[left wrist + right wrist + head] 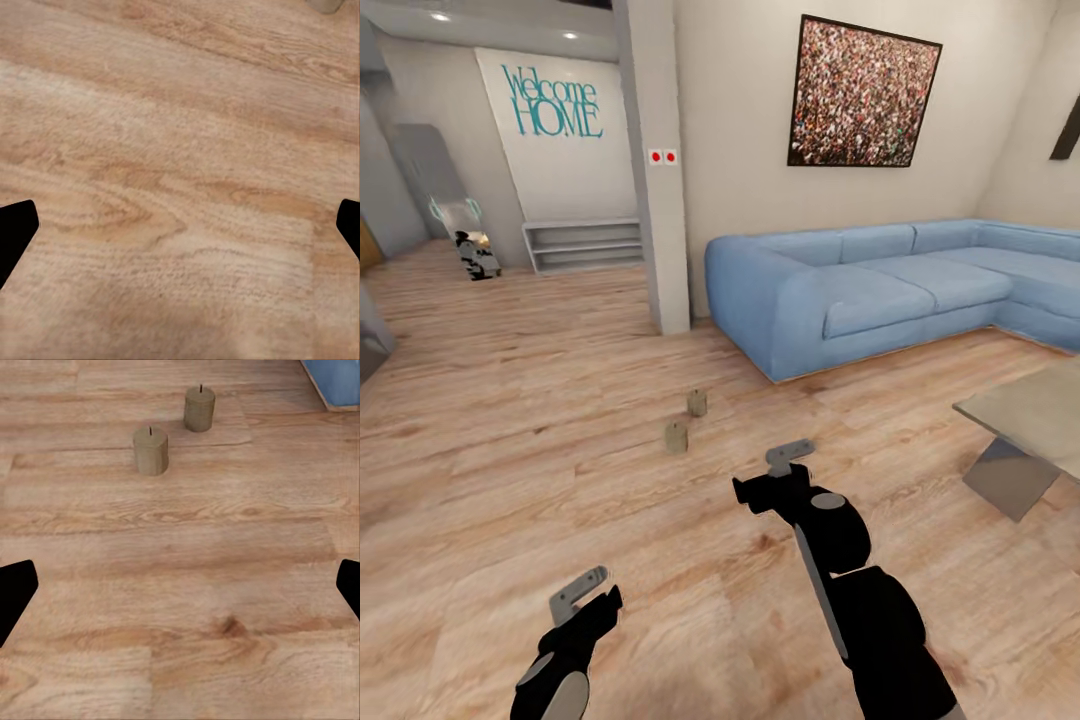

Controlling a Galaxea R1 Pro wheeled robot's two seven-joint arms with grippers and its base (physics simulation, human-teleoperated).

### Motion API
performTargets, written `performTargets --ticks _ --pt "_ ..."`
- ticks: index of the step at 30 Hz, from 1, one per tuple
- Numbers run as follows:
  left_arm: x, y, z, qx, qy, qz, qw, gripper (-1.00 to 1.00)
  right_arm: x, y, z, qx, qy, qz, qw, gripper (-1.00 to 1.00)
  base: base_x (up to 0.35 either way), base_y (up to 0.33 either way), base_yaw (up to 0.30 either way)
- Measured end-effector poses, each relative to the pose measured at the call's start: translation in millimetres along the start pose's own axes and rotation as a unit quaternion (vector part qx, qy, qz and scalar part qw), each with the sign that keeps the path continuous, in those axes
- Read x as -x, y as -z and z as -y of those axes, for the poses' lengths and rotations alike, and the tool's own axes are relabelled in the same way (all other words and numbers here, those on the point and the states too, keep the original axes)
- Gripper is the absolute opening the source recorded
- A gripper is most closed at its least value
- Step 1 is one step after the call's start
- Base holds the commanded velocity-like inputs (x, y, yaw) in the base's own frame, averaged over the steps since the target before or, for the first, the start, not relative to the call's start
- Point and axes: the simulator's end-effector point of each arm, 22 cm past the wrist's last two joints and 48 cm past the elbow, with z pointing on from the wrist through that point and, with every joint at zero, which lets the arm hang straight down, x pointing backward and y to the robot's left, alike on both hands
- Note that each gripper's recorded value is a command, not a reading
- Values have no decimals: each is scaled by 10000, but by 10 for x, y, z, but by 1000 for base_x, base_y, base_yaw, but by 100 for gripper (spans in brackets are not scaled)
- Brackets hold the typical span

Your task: Place each of the two pumpkins and all three candles from the living room inside a cabinet in the living room (use any cabinet), then make sure every cabinet is closed, and position the cauldron so it is next to a table in the living room.

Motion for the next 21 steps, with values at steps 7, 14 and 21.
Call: performTargets --ticks 7,14,21 --pt "47 18 21 -28 10 44 10000 100 -30 -28 18 -12 -8 -61 10000 100 319 92 66" --pt "62 21 -50 2 -8 37 10000 100 -182 -139 -44 134 -110 -280 9995 100 320 106 5" --pt "89 28 -98 27 -9 61 10000 100 -75 -89 -161 384 -310 -87 9987 100 309 139 -56"
